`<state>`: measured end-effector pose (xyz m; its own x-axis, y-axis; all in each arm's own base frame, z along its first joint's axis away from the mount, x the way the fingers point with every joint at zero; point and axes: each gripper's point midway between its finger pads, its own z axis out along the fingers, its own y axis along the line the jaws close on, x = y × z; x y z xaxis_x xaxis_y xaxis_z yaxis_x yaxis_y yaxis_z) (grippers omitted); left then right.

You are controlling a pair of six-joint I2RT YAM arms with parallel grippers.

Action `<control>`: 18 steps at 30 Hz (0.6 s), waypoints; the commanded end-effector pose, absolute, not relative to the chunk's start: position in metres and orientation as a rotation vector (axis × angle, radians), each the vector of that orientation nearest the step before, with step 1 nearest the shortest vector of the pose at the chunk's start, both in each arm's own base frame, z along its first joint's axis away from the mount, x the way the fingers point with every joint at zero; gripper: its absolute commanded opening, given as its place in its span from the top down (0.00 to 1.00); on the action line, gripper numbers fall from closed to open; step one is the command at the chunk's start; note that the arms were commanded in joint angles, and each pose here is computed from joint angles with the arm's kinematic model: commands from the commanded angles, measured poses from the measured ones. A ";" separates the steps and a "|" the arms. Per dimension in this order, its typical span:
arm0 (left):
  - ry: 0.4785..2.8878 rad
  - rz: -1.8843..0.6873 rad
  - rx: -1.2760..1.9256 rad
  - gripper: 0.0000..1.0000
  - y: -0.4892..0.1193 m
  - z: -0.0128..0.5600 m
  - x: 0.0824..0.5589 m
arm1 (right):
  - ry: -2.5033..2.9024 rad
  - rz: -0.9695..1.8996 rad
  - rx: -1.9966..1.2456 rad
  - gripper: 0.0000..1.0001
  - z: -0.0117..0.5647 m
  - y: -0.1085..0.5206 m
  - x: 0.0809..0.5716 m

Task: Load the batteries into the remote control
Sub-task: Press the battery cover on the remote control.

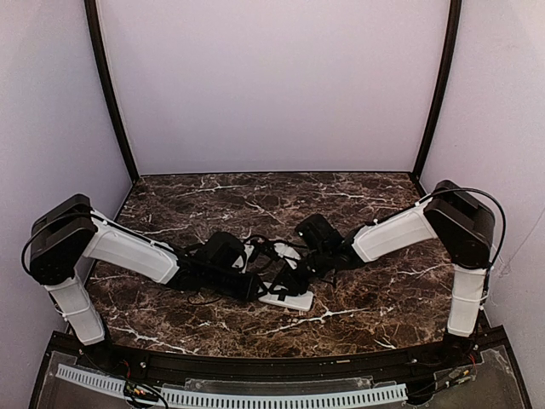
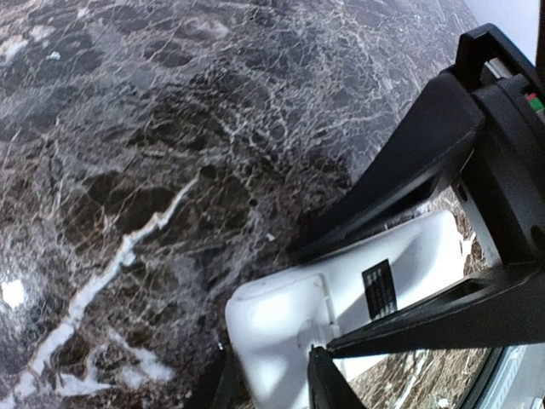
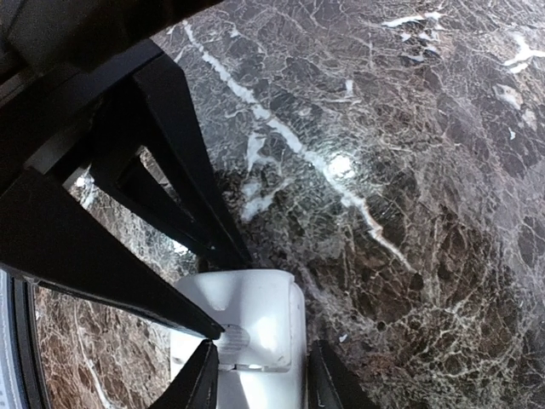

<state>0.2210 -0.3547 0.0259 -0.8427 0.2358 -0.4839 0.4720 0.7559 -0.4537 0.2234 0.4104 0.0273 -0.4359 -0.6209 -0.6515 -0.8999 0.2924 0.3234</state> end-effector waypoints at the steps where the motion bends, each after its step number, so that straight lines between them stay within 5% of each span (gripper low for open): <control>1: 2.640 -0.716 0.600 0.76 -0.347 -0.007 0.202 | 2.352 0.831 -1.385 0.66 -0.023 0.377 0.209; 18: 2.759 -0.787 0.716 0.81 -0.353 -0.033 0.152 | 2.406 0.816 -1.348 0.72 -0.028 0.351 0.204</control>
